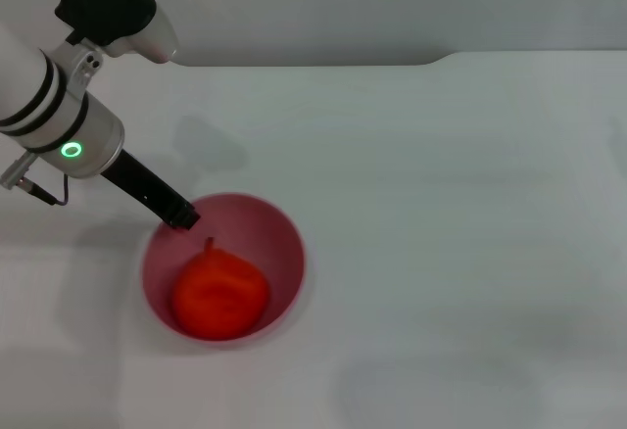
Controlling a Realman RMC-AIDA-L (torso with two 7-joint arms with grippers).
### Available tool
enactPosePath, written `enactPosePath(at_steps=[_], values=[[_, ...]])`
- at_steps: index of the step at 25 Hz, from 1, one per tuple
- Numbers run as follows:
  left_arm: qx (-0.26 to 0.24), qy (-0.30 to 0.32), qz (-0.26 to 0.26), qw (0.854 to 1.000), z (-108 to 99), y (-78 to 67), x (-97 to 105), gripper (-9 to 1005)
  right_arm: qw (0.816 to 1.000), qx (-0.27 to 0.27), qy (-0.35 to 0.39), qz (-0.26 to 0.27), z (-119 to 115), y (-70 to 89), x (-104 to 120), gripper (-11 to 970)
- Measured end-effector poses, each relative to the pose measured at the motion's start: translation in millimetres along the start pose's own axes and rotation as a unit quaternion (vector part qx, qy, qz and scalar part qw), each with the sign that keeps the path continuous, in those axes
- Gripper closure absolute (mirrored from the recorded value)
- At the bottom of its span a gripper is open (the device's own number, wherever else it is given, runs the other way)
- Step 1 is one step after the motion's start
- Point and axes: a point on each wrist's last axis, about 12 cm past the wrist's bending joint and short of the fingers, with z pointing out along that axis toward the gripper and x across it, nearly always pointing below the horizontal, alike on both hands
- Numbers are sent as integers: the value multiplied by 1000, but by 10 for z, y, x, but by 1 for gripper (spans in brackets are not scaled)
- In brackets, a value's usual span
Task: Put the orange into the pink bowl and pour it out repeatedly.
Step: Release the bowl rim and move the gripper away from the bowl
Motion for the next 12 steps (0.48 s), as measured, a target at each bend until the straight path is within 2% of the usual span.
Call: enactPosePath(at_steps=[5,9,12], values=[[-1,-3,2,1000,1,-9,-19,899,1000,2,2,2,-12,0,8,425],[-2,-9,9,1000,-10,-25,-51,724,1000,3,6,4,-21,-1,18,425],[-6,-31,13,999,-98,-22,-124,602,1000,4,10,5,-24,3,32,425]])
